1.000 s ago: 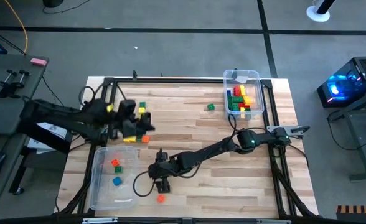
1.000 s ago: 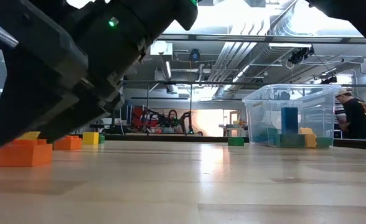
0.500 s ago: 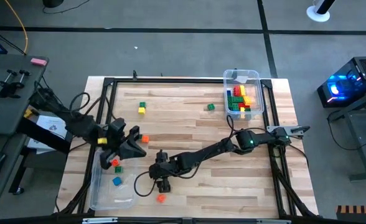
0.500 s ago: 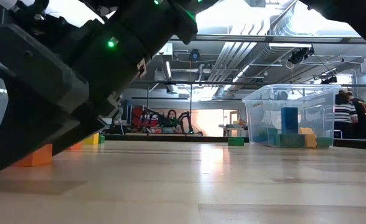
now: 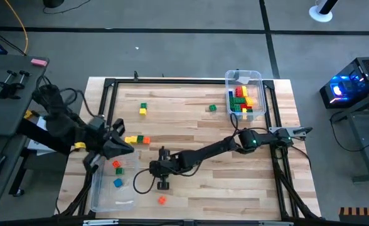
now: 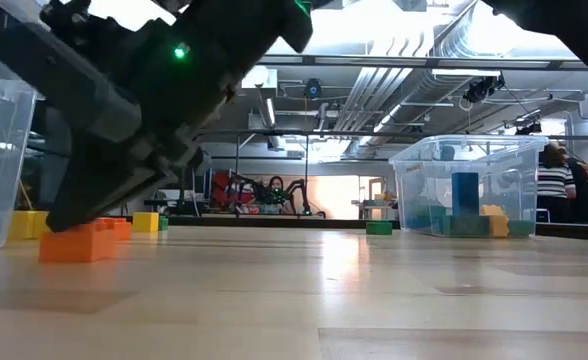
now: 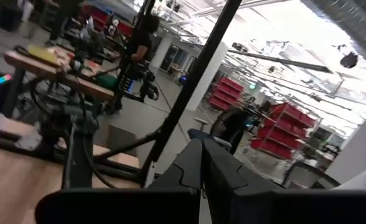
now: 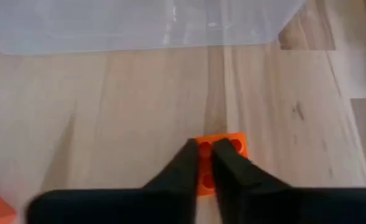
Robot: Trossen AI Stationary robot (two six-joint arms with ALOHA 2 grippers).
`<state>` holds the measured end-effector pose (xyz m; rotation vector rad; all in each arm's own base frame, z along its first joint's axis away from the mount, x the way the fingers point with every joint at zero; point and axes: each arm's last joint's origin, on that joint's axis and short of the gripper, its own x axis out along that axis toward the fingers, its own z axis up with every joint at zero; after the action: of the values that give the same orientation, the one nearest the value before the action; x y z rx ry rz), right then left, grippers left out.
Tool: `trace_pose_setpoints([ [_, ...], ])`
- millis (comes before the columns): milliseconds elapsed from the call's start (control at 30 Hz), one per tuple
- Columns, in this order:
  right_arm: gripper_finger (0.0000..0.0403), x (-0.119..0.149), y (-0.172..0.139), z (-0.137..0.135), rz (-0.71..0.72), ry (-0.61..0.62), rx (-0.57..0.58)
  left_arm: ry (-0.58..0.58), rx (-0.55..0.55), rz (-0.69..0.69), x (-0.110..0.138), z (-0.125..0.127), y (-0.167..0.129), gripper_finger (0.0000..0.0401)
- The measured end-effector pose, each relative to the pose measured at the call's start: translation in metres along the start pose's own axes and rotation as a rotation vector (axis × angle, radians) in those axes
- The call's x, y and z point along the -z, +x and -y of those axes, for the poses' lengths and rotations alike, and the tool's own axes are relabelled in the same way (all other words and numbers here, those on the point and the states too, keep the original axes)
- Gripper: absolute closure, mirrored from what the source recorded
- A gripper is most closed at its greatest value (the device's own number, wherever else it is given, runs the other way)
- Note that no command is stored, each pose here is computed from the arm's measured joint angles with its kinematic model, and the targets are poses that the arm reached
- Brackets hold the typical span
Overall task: Sort blocks by size
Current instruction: Put the middle small orange game piece into the left transparent bin
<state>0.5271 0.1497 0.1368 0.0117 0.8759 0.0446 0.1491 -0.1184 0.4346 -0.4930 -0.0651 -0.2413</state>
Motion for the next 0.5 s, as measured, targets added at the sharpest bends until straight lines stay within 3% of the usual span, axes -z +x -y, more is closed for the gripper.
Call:
trace_pose_setpoints([
  [100, 0.0402, -0.011, -0.017, 0.006, -0.015, -0.035, 0.005, 0.052, -0.019, 0.016, -0.014, 0.007, -0.006, 0.0401],
  [300, 0.0391, -0.056, -0.065, 0.022, 0.134, -0.039, -0.006, 0.111, -0.045, 0.002, -0.022, 0.01, -0.011, 0.0401],
  [500, 0.0388, -0.053, -0.061, 0.029, 0.083, -0.027, -0.043, 0.097, -0.066, -0.046, -0.016, 0.008, -0.011, 0.0401],
])
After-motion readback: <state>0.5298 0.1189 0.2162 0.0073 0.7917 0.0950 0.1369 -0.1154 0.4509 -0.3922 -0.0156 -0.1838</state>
